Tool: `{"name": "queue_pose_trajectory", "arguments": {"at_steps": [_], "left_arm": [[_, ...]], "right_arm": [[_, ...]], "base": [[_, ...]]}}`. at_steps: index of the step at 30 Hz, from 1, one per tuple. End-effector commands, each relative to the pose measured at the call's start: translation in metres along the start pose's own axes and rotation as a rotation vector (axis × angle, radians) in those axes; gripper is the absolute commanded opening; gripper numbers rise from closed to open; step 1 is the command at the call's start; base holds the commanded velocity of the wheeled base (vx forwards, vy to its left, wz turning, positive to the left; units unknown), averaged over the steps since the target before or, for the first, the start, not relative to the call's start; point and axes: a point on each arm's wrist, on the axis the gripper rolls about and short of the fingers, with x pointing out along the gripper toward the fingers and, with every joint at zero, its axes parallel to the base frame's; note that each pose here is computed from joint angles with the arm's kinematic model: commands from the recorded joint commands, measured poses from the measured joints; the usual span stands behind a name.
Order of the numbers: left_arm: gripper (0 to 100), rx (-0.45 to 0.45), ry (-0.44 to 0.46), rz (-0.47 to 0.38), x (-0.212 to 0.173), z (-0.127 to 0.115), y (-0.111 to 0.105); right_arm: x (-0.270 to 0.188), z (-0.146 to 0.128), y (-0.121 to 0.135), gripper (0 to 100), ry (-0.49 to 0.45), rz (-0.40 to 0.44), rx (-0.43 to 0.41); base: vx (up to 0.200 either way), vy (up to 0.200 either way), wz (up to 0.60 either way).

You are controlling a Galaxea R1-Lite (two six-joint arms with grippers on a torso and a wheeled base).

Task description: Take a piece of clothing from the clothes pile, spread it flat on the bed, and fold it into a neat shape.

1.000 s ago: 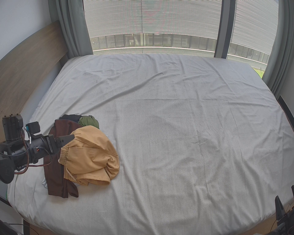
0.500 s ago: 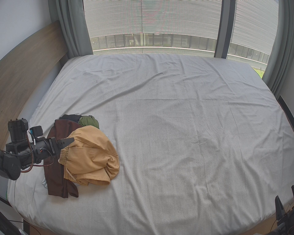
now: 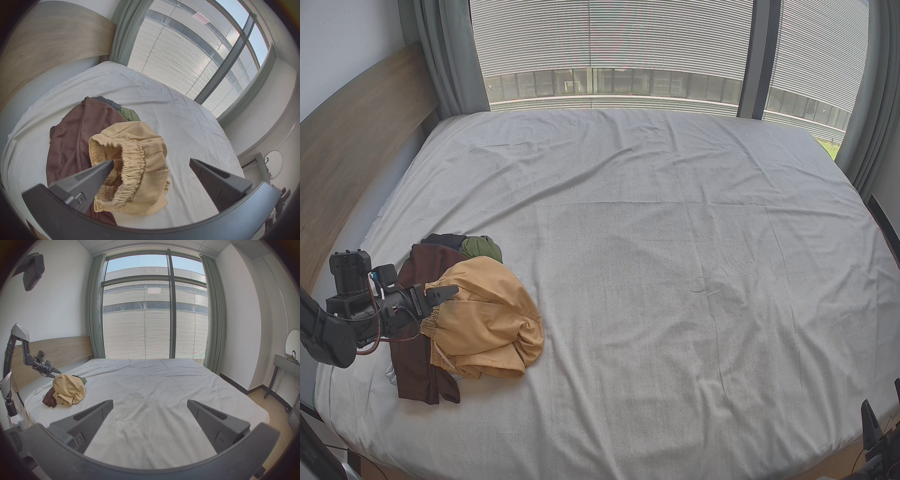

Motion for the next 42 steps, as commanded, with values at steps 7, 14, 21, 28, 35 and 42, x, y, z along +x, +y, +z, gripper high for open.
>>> {"name": "queue_pose_trajectory", "arguments": {"at_steps": [7,14,21,28,35,42], "left_arm": [[100,-0.003,0.013,-0.039,0.026,-0.012,-0.002],[100,-0.024,-0.005,-0.056,0.030,-0.012,-0.006],[100,-0.024,-0.008,-0.057,0.031,-0.011,-0.005],[0,-0.023,-0.014,-0.053,0.032,-0.010,-0.004],[0,-0.023,-0.016,-0.054,0.032,-0.009,-0.004],[0,-0.010,-0.011,-0.082,0.032,-0.010,-0.013]], "right_arm": [[0.000,-0.005,0.000,100,0.001,0.000,0.000],[0.000,-0.005,0.000,100,0.001,0.000,0.000],[0.000,-0.005,0.000,100,0.001,0.000,0.000],[0.000,-0.005,0.000,100,0.001,-0.002,0.000],[0.000,-0.005,0.000,100,0.001,-0.002,0.000],[0.000,-0.005,0.000,100,0.001,0.000,0.000]], "base": [[0.000,0.000,0.00],[0.000,0.000,0.00],[0.000,0.000,0.00],[0.000,0.000,0.00],[0.000,0.000,0.00],[0.000,0.000,0.00]]}}
